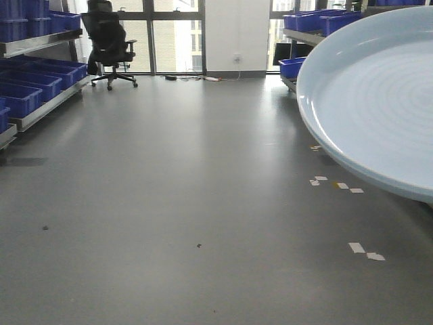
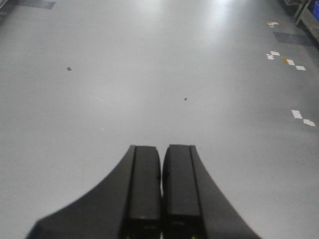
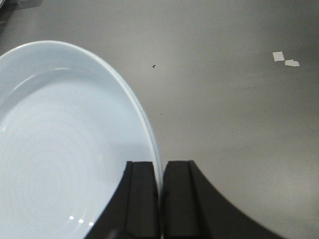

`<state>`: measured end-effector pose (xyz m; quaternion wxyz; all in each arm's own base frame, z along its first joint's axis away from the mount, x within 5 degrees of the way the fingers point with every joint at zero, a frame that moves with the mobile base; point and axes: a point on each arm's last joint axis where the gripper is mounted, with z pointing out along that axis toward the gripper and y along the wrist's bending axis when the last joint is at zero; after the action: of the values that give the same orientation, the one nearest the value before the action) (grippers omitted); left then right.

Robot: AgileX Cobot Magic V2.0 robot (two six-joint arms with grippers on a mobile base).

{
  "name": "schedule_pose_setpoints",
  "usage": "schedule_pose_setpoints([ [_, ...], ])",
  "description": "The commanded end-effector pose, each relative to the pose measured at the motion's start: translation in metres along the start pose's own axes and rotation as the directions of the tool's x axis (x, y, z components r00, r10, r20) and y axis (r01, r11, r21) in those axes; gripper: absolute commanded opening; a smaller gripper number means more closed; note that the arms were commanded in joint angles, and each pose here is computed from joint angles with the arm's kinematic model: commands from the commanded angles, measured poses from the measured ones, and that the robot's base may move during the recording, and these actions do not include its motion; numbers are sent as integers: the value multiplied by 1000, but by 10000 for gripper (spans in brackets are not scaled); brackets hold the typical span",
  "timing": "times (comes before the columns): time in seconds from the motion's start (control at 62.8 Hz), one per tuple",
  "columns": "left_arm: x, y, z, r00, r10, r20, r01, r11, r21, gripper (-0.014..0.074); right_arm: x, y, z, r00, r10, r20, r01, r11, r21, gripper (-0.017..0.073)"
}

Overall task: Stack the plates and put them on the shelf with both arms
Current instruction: 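Carry the stack in the right gripper while driving across the floor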

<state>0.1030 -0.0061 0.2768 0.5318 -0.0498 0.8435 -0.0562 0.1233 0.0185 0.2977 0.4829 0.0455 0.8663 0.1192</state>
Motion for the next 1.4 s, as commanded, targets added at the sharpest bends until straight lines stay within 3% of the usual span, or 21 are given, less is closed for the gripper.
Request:
schedule_pose_setpoints([
  [0.0, -15, -3, -4, 995, -6, 100, 3, 1000, 24, 92, -17, 3, -6, 993, 5, 121, -4, 1000, -14, 48],
  [1.385, -15, -3, -4, 995, -6, 100, 3, 1000, 24, 92, -17, 3, -6, 993, 5, 121, -4, 1000, -14, 48],
])
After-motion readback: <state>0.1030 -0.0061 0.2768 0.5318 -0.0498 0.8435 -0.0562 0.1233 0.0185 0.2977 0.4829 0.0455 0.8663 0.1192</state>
